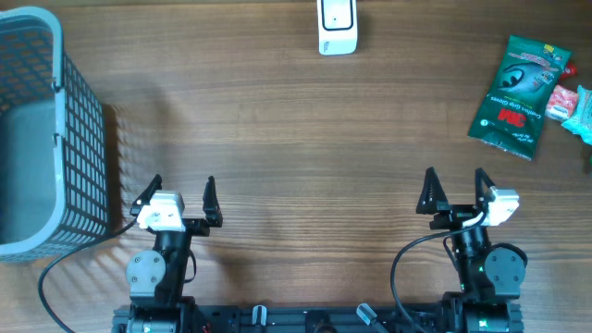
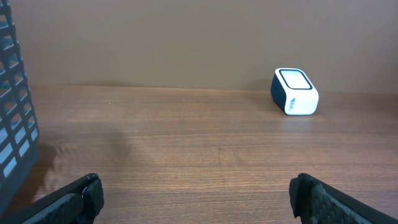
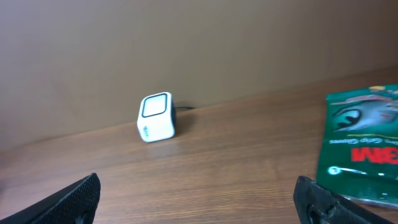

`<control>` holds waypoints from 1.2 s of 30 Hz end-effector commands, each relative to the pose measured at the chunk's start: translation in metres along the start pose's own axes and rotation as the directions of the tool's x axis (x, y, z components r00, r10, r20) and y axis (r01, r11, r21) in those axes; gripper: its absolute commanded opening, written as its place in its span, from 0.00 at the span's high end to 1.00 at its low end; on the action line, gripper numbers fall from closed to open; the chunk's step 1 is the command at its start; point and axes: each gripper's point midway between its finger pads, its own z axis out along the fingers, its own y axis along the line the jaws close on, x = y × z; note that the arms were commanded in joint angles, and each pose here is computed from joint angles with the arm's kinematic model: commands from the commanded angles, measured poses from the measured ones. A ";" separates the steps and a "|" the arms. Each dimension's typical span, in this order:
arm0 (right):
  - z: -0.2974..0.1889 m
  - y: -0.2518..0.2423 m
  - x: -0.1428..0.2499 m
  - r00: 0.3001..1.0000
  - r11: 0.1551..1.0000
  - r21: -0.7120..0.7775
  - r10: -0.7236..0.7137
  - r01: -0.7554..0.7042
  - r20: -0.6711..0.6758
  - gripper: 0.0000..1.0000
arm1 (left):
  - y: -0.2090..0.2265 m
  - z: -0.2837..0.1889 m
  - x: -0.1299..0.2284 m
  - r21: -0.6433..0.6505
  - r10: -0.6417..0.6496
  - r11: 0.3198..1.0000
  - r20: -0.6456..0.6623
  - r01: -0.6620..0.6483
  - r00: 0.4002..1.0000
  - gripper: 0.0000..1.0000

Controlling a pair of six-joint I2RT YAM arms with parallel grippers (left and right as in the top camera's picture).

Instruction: Scan the item barcode

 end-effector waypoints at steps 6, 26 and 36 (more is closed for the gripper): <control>-0.001 0.002 -0.002 0.997 0.997 -0.009 -0.074 0.074 0.011 0.00 | -0.001 0.000 0.003 0.007 0.019 1.000 0.000 -0.019 1.000 0.00; 0.001 0.001 0.004 0.971 0.971 -0.009 -0.237 0.237 -0.017 0.00 | -0.001 0.001 0.003 0.006 0.019 1.000 -0.002 -0.019 1.000 0.00; 0.001 0.001 0.004 0.971 0.971 -0.009 -0.237 0.237 -0.017 0.00 | -0.001 0.000 0.003 0.008 0.019 1.000 0.001 -0.019 1.000 0.00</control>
